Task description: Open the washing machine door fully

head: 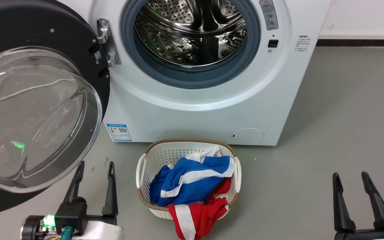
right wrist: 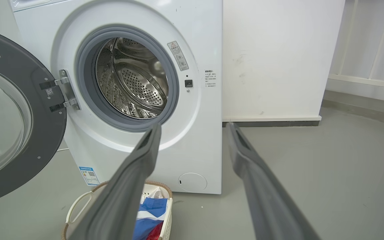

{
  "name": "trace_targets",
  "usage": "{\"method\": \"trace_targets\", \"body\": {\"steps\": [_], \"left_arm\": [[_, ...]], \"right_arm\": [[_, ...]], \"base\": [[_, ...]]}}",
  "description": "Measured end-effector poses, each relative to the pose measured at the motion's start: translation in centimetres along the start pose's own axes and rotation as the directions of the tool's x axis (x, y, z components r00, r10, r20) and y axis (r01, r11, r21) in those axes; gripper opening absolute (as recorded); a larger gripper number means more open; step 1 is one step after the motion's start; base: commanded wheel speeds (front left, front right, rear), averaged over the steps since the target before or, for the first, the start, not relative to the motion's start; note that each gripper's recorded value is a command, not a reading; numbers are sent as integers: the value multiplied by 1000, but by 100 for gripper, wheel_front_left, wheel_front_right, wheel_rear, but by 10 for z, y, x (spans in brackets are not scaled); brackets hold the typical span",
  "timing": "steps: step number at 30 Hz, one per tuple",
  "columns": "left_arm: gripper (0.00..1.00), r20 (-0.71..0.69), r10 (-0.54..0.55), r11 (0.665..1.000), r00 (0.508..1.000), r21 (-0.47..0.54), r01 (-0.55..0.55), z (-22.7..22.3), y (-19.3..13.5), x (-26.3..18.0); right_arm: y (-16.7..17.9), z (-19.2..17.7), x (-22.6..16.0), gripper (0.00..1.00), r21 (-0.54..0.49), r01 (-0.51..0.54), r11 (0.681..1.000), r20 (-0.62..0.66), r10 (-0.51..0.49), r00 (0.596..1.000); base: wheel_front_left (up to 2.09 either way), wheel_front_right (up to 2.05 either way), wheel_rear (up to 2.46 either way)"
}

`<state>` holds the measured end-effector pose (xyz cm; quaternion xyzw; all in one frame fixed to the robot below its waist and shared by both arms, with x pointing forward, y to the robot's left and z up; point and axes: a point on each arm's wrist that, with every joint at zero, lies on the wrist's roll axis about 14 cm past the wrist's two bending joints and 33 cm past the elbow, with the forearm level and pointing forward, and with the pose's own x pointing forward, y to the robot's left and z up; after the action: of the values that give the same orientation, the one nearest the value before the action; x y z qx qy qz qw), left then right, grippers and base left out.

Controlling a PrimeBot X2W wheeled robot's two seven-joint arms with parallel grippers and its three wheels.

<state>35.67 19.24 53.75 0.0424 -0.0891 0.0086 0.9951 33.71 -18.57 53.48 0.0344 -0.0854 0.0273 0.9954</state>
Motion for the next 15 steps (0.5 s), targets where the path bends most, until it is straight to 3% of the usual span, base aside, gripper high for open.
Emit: {"method": "trace_targets", "body": {"steps": [15], "left_arm": [[100, -60, 5, 998, 998, -64, -9, -17, -6, -11]], "right_arm": [[-2, -17, -14, 100, 13, 14, 1000, -59, -13, 998]], "base": [[0, 0, 0]]}}
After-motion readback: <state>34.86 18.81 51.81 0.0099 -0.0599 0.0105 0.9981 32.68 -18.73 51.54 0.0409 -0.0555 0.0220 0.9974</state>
